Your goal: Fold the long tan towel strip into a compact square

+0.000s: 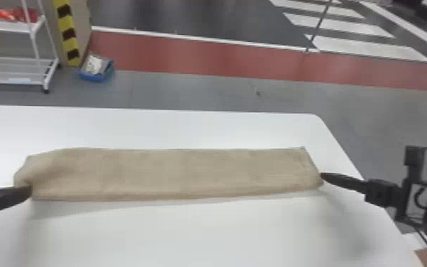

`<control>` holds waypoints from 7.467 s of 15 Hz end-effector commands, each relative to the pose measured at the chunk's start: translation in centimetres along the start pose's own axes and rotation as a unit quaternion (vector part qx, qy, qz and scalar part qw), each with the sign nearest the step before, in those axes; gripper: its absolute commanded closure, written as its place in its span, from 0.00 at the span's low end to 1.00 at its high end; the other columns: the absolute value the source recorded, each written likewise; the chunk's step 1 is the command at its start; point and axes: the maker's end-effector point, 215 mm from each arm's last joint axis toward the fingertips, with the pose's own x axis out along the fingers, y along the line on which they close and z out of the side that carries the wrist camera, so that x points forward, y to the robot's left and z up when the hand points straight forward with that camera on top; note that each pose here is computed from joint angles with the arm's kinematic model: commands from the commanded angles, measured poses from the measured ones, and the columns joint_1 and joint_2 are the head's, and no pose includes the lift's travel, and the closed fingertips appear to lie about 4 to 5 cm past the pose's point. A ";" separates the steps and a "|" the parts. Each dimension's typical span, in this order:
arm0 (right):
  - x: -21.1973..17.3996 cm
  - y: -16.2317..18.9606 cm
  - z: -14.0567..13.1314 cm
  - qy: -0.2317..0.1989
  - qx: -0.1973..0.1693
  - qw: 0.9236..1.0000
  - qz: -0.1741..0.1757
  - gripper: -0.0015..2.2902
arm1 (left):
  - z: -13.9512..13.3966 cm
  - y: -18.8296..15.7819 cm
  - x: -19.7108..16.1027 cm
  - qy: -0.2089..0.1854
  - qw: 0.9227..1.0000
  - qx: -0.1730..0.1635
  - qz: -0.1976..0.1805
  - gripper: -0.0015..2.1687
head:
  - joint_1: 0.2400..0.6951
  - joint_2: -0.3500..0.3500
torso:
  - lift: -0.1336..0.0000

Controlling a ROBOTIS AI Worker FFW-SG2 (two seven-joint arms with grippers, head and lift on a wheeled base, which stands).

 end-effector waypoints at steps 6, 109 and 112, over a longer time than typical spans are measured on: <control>-1.6 0.9 -1.1 -0.001 0.017 1.000 0.010 0.41 | -2.9 -0.5 -2.2 0.022 1.000 -0.003 0.003 0.99 | 1.00 0.15 | 0.07; 7.4 16.9 1.7 -0.179 -0.106 0.974 0.094 0.52 | 8.0 -25.8 11.6 -0.028 0.988 -0.097 -0.113 0.80 | 1.00 0.10 | 0.07; 6.6 15.9 1.9 -0.187 -0.108 0.972 0.090 0.52 | 7.8 -26.9 13.2 -0.047 0.988 -0.101 -0.105 0.80 | 1.00 0.05 | 0.07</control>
